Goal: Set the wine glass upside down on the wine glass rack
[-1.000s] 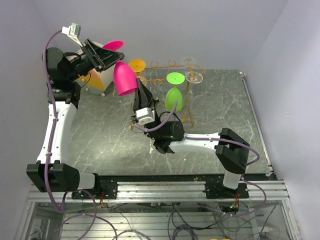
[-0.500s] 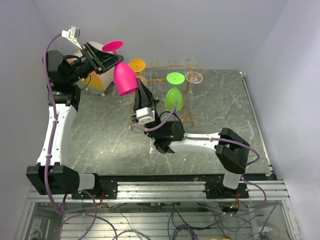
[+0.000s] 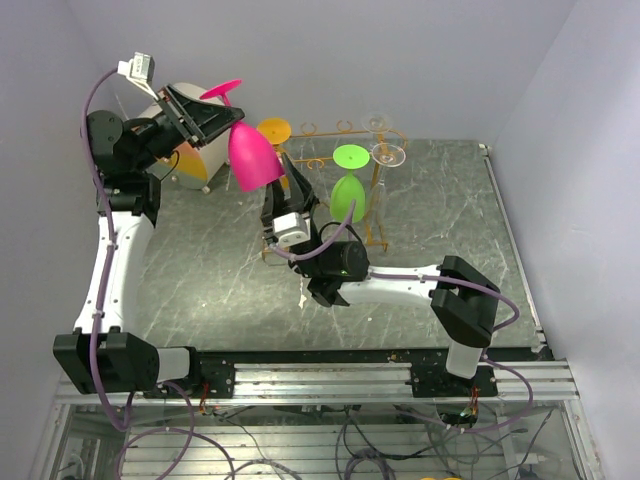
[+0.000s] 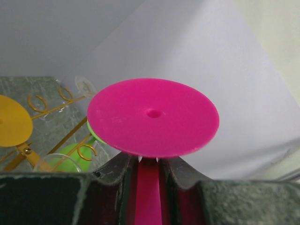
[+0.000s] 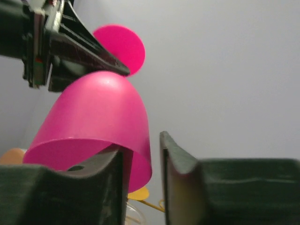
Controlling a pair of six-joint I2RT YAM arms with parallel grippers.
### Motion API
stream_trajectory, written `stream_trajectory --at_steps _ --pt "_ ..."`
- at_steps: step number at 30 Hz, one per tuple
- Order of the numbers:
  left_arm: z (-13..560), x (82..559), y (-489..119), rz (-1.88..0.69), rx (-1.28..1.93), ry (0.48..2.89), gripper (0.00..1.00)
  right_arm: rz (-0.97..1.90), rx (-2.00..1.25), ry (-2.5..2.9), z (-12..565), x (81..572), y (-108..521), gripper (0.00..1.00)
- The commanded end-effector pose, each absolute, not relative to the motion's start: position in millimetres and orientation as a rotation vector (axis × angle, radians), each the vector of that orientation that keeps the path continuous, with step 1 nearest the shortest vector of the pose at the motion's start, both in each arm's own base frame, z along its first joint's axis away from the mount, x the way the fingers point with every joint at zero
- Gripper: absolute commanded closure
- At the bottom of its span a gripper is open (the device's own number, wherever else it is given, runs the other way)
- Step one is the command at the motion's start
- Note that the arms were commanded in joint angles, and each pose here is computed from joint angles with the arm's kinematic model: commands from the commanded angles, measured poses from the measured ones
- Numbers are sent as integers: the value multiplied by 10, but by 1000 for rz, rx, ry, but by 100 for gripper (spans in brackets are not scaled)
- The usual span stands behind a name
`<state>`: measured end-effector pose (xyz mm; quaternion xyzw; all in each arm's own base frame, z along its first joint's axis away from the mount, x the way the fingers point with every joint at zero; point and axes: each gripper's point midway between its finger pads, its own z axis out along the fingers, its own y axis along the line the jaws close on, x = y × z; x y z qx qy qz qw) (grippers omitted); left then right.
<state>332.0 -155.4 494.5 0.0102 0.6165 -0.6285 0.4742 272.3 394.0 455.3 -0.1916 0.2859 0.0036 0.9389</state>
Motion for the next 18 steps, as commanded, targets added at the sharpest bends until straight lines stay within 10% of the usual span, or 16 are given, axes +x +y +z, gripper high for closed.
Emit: stream_trajectory --at_steps 1,8,18 --pt "5271 2975 -1585 -1600 94 1489 93 68 -108 493 4897 2567 3376 57" --pt "5200 3037 -1538 -1320 294 1565 93 99 -158 528 4910 2534 3316 1" --pt "4758 2845 -1775 -1032 549 1729 93 310 -276 706 5030 2228 2736 0"
